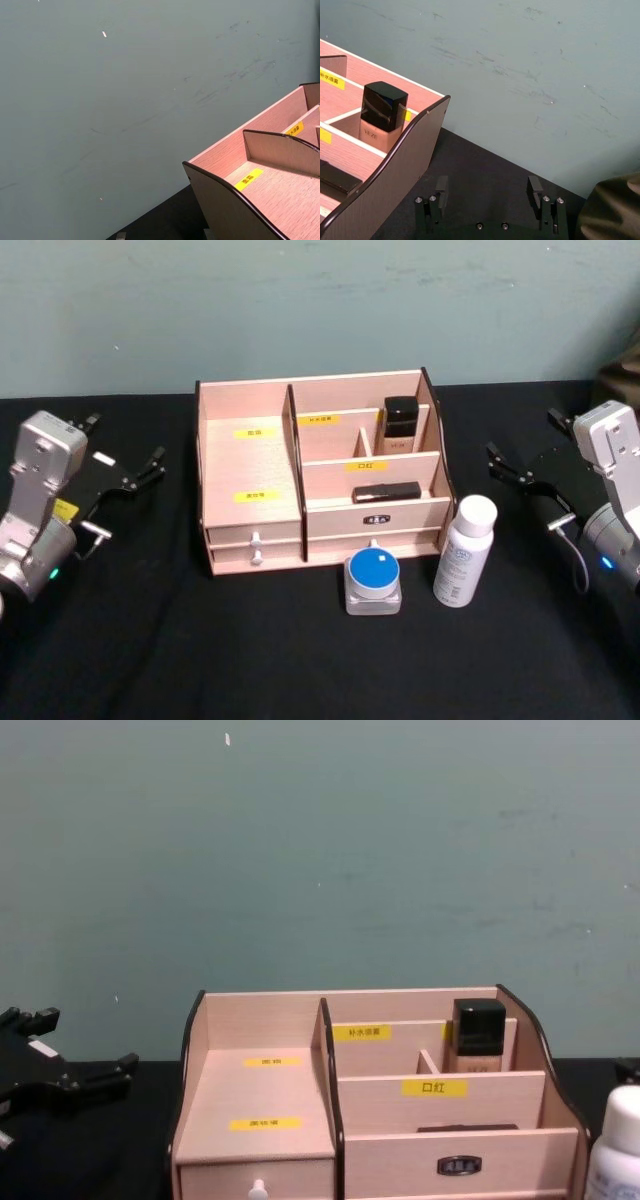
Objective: Pick up the facial cleanser and watermelon frost from the table and place them into the tiered storage box.
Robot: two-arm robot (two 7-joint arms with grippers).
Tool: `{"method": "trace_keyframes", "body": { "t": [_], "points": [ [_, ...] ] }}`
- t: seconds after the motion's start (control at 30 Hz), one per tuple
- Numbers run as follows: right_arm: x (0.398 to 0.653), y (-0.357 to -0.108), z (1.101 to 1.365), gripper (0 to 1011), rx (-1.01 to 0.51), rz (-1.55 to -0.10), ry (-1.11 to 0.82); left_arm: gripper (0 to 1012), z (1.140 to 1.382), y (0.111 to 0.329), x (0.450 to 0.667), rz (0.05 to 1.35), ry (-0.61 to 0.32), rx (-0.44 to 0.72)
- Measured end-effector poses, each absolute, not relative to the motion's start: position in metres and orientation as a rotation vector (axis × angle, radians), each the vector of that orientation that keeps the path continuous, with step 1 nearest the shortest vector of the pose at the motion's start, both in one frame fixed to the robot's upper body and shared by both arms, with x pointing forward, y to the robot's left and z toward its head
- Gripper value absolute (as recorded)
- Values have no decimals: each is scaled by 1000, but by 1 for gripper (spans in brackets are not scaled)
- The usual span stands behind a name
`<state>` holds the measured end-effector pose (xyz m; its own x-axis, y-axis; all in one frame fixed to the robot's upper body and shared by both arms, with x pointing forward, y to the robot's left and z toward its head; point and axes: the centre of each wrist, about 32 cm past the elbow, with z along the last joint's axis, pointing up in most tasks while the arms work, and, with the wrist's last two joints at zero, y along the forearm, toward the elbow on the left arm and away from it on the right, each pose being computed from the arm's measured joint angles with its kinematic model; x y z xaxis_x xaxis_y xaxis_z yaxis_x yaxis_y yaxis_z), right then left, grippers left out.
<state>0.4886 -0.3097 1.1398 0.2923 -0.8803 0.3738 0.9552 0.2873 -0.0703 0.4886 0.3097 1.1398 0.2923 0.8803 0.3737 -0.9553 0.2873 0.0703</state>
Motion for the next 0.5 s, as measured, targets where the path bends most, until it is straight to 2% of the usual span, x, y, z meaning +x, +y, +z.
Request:
{"method": "trace_keyframes", "body": {
  "t": [0.5],
  "points": [
    [489,-310,1140,1002,-305,-1248,-285,1001,1140,310,489,1248,-285,305]
  ]
}}
